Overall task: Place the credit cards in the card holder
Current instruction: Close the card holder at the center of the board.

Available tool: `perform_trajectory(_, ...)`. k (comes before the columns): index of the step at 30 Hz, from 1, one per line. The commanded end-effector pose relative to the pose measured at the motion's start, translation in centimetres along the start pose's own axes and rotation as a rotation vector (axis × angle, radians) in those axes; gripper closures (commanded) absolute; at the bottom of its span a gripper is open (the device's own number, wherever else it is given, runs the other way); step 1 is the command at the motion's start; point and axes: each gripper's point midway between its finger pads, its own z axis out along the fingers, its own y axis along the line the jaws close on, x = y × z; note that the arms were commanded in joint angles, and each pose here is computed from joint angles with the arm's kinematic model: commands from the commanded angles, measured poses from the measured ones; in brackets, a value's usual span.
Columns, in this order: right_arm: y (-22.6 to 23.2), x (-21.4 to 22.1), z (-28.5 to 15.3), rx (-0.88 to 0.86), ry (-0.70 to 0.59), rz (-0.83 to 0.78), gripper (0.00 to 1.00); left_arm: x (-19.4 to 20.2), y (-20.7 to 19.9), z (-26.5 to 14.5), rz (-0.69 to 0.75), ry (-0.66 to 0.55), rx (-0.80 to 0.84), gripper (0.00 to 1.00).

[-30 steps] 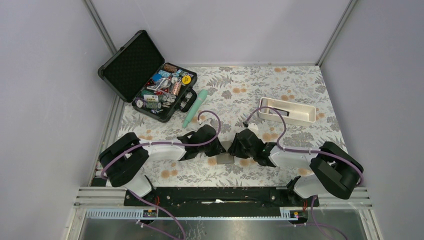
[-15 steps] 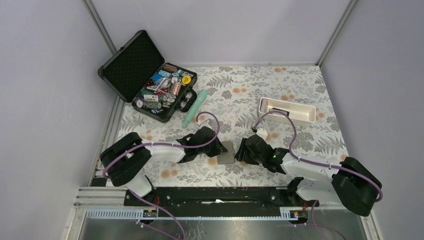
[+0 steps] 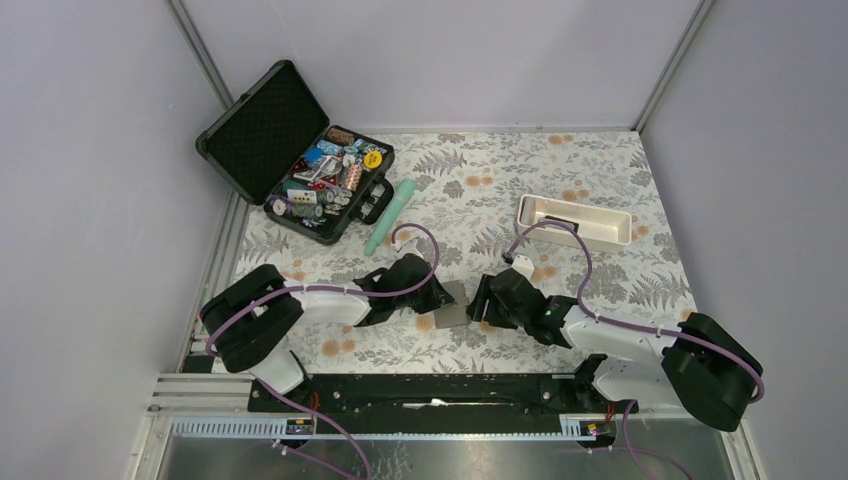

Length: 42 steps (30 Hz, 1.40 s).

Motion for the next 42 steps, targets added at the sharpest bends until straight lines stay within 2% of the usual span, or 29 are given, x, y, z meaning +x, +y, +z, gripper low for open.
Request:
perform_trajectory(1, -2.1, 1.4, 0.4, 0.086, 0.044, -0.03, 0.32, -1.6, -1.6, -0.5, 0.025, -0.061, 0.041, 1.0)
perform_trajectory(6, -1.5, 0.8, 0.6, 0.083, 0.031, -0.032, 0.28, -1.9, -2.1, -0.8, 0.032, -0.073, 0.053, 1.0)
perform_trajectory(12, -1.3, 0.6, 0.8, 0.076, 0.028, -0.027, 0.27, -2.0, -2.7, -0.8, 0.029, -0.068, 0.071, 1.0)
perform_trajectory(34, 0.5, -1.7, 2.7, -0.012, 0.019, 0.011, 0.26, -1.7, -0.3, 0.0, 0.035, -0.043, 0.0, 1.0)
perform_trajectory(42, 0.9, -0.7, 3.5, -0.031, 0.077, 0.003, 0.39, -1.7, 0.3, -0.4, 0.045, -0.044, -0.035, 1.0)
